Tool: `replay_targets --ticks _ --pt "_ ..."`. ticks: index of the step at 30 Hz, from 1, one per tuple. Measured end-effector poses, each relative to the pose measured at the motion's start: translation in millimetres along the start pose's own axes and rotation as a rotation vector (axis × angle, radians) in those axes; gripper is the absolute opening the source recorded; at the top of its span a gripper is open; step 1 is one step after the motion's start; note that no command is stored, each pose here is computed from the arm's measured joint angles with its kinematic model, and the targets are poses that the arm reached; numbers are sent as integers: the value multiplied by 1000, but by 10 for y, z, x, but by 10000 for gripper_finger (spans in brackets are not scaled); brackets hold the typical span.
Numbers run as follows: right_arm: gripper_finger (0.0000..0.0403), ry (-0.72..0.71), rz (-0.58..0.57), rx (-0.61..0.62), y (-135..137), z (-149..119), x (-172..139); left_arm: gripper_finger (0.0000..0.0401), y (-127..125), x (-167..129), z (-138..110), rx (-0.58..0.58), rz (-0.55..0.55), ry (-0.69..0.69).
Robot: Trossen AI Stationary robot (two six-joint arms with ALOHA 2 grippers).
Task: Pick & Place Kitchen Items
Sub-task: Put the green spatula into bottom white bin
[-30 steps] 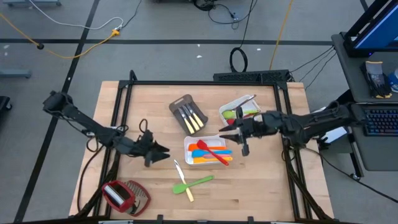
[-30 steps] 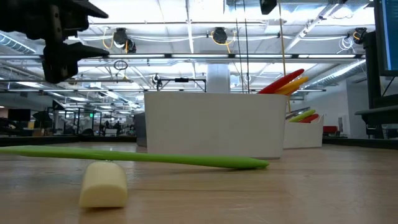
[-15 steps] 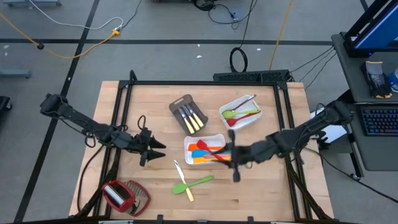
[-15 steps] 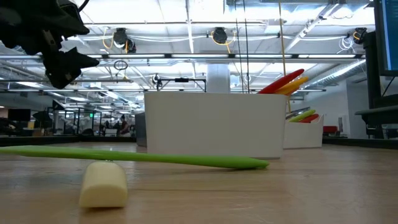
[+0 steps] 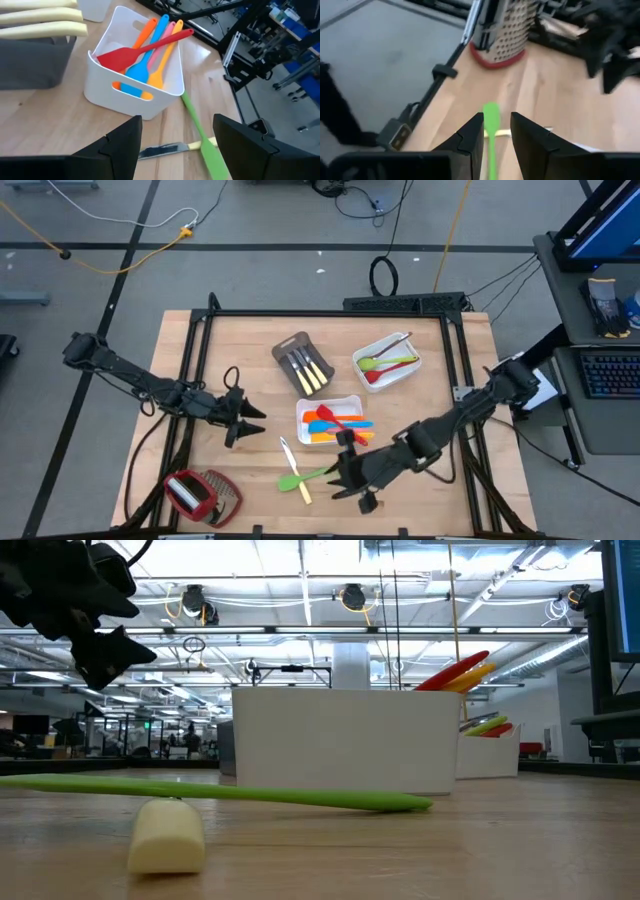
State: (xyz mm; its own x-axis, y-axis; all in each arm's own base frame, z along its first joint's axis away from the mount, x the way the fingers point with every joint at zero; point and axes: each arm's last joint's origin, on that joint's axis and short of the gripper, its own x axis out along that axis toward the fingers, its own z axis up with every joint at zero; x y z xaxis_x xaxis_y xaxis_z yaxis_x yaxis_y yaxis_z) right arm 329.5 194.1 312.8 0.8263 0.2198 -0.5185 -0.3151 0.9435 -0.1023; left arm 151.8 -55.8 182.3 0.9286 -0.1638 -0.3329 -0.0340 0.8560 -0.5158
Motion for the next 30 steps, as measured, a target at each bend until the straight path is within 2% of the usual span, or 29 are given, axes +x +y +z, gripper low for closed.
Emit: replay_targets --ticks 5,13,19,22,26,30 --pt "89 83 22 8 63 -121 122 250 5 0 0 18 8 -2" --pt "89 218 138 18 158 -327 328 250 7 1 1 17 11 -3" --pt "89 283 136 -28 217 -489 527 250 7 1 2 17 11 -4" --pt "89 294 99 -38 212 -528 583 250 6 1 3 14 11 -4" --pt "89 327 89 -27 253 -563 565 250 6 1 3 10 11 -4" --pt "89 436 109 27 434 -670 472 250 6 1 3 7 11 -3"
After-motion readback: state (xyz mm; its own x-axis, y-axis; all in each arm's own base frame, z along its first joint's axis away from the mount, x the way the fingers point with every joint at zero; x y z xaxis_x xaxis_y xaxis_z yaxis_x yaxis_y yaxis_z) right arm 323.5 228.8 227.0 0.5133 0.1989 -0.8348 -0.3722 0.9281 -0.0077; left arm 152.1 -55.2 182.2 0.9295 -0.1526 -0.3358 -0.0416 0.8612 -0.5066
